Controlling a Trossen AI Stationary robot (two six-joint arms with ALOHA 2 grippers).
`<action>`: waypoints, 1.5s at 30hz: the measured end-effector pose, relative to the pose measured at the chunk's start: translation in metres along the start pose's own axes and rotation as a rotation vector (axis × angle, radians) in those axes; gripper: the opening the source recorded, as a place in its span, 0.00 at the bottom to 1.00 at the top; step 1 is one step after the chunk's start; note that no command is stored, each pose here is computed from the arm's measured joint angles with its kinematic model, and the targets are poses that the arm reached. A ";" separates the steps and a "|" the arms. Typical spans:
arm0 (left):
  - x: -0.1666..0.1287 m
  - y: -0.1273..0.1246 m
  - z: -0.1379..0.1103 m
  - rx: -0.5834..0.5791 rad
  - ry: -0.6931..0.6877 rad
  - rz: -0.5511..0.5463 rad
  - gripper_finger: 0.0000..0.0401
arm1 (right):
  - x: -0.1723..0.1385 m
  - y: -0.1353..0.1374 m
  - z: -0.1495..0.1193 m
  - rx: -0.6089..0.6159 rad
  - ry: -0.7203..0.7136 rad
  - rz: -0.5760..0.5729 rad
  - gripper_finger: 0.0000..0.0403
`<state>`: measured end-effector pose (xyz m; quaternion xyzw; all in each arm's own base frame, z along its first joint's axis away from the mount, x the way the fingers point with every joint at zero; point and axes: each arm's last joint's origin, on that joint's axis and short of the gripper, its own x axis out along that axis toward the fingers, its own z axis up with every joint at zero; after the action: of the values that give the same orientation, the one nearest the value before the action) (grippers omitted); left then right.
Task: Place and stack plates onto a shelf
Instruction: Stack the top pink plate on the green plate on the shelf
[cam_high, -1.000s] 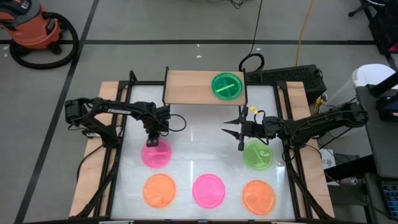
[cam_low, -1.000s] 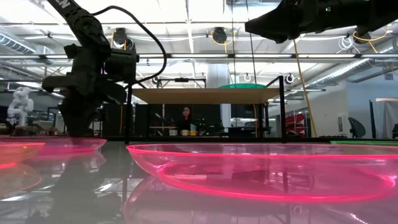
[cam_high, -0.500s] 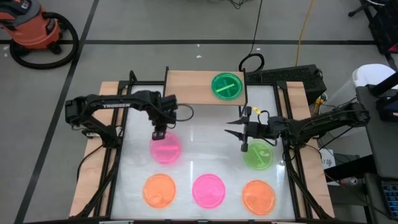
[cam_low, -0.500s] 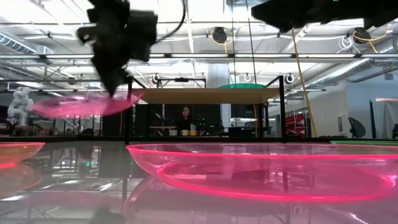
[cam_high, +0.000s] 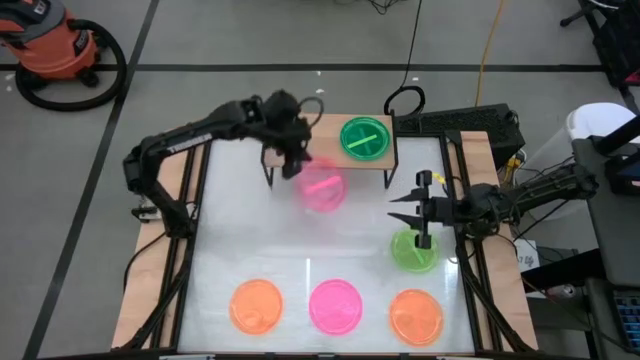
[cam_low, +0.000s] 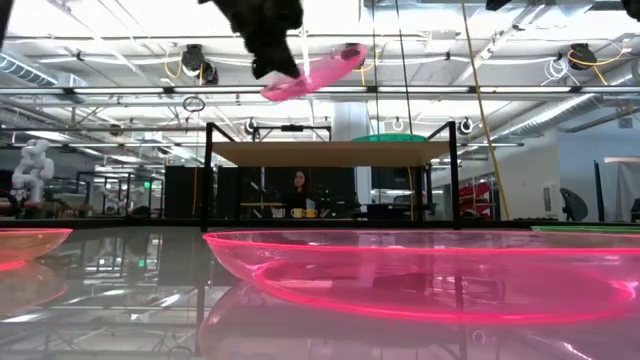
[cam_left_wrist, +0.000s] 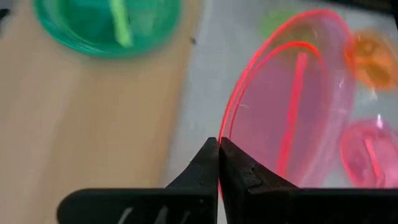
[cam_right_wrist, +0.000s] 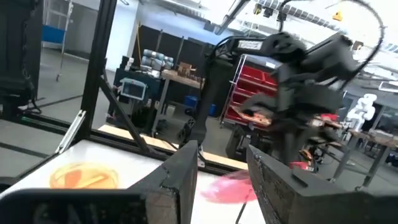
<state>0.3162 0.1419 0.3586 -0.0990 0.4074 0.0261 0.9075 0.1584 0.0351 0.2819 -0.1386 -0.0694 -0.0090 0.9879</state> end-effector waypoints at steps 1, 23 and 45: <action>0.001 0.006 0.007 -0.021 -0.015 0.008 0.00 | 0.000 0.000 0.000 0.015 -0.003 -0.001 0.30; 0.073 0.134 0.068 -0.268 -0.224 -0.025 0.00 | 0.000 -0.001 0.002 -0.011 -0.019 -0.005 0.30; 0.017 0.118 0.088 -0.120 -0.411 -0.071 0.26 | 0.000 0.000 0.001 -0.039 -0.005 -0.007 0.30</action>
<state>0.3769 0.2746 0.3845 -0.1596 0.2079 0.0380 0.9643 0.1582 0.0349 0.2827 -0.1576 -0.0719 -0.0134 0.9848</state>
